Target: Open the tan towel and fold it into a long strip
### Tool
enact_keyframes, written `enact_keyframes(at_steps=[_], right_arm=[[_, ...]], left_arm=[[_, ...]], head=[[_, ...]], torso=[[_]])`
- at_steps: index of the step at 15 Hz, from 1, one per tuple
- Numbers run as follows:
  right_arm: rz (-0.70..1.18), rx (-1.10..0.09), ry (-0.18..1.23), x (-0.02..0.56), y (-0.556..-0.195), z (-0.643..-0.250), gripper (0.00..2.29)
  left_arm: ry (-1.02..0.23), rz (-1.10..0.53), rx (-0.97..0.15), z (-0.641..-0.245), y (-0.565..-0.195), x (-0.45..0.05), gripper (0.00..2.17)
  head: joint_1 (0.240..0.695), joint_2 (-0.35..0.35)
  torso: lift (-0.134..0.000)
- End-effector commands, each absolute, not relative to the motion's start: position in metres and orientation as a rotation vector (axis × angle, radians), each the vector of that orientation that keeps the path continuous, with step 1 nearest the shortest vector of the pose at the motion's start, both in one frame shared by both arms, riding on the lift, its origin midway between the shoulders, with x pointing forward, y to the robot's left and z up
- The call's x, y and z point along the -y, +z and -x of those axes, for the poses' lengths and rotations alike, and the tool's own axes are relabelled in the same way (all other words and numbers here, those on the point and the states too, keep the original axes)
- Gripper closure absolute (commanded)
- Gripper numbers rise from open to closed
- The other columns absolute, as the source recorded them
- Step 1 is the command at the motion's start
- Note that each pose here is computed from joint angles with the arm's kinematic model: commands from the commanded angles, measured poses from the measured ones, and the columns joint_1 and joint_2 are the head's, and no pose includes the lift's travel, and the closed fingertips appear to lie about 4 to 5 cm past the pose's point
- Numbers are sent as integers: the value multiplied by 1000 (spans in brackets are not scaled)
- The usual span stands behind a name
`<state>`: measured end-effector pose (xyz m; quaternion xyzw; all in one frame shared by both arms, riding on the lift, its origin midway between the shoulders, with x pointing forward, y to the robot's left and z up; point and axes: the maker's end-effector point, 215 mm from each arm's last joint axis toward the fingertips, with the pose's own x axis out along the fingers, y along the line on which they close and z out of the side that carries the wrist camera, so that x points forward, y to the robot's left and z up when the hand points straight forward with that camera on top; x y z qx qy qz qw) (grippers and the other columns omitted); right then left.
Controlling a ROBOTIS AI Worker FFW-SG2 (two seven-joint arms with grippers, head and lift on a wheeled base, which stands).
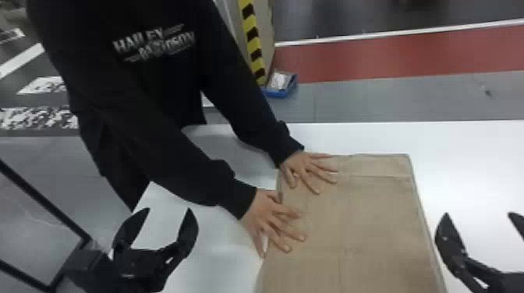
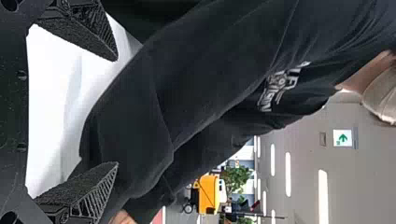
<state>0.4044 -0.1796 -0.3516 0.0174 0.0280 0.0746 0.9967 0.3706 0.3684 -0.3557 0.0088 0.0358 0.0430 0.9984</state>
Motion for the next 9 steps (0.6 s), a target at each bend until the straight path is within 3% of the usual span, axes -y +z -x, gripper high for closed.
enact_keyframes(at_steps=[1,9], right_arm=[[-34,-59,148,181,-353,-404,93],[-47,-95,143,182,-366,-409,90]], left_arm=[[90,-13,-73,-370,-357,-368,76],[91,-10,-75,-370,-360,-369,76]], head=[[695,272],[695,268]], torso=[[-121],[-121]])
